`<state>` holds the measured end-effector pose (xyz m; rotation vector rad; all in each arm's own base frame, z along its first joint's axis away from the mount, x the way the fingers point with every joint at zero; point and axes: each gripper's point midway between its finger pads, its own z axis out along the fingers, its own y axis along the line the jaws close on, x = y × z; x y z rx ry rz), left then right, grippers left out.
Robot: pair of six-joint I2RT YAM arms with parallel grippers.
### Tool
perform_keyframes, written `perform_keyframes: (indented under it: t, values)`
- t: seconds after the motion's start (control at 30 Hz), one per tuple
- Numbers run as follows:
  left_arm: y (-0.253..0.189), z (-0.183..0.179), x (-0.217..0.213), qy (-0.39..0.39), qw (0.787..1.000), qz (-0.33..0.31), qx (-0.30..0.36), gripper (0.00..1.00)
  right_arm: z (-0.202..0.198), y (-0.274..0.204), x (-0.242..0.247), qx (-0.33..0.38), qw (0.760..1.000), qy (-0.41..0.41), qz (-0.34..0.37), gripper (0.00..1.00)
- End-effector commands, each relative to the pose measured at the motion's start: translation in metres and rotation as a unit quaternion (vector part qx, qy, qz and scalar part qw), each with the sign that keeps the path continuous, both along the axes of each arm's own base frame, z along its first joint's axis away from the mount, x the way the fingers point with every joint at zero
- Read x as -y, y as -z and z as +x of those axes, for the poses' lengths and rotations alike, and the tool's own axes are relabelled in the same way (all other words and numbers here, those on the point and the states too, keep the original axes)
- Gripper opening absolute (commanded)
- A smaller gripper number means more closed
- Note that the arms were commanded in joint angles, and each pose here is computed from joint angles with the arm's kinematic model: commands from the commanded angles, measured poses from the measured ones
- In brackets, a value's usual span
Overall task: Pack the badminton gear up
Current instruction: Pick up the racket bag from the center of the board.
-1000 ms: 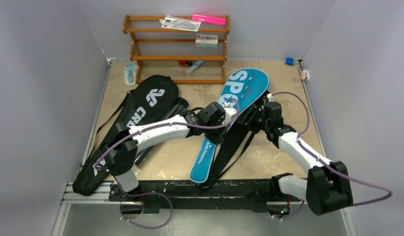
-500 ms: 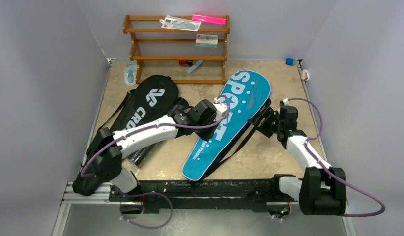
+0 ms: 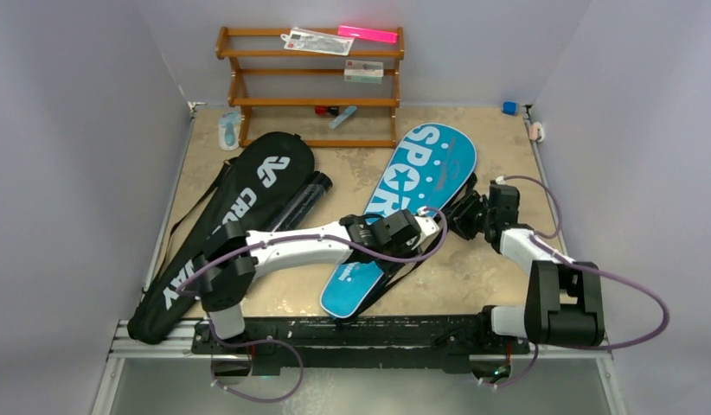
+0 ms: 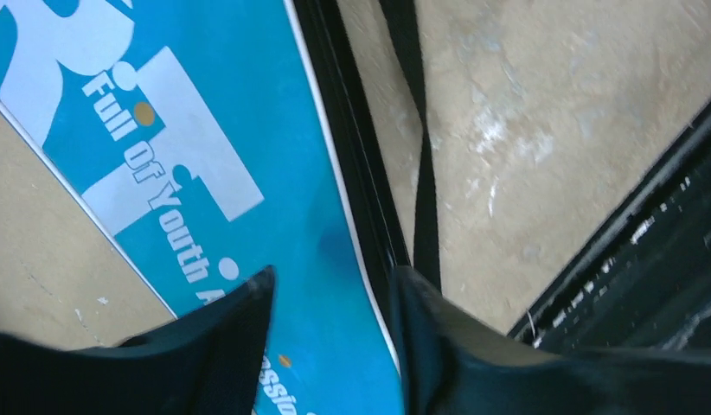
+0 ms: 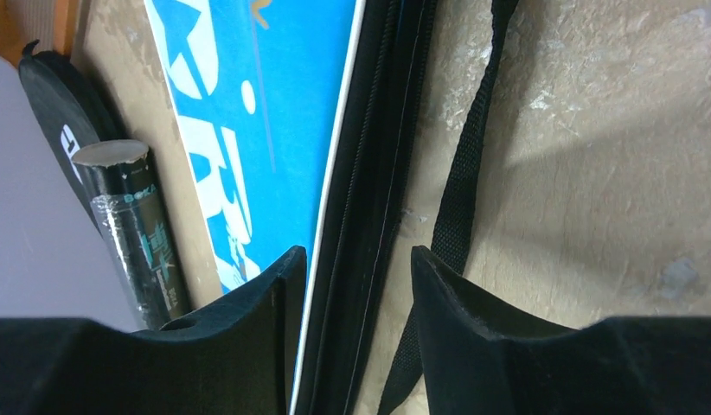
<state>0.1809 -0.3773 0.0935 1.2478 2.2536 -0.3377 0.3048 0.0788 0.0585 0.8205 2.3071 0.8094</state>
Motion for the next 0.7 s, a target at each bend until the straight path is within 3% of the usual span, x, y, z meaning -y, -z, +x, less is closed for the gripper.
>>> perform_keyframes:
  t: [0.0, 0.07, 0.13, 0.67]
  values:
    - [-0.014, 0.034, 0.019, -0.018, 0.998, -0.021, 0.056, 0.42, 0.025, -0.016, -0.005, 0.031, 0.999, -0.007, 0.021, 0.5]
    - [-0.01, 0.039, 0.025, -0.018, 0.998, -0.023, 0.063, 0.27, 0.028, -0.009, -0.002, 0.014, 1.0, 0.0, 0.018, 0.5]
    - [-0.003, 0.042, 0.028, -0.017, 0.998, -0.02, 0.065, 0.2, 0.028, -0.001, -0.001, 0.001, 1.0, 0.003, 0.017, 0.5]
    - [0.049, 0.038, 0.034, -0.005, 1.0, -0.011, -0.003, 0.12, 0.039, 0.042, -0.008, -0.033, 0.998, -0.001, 0.044, 0.46]
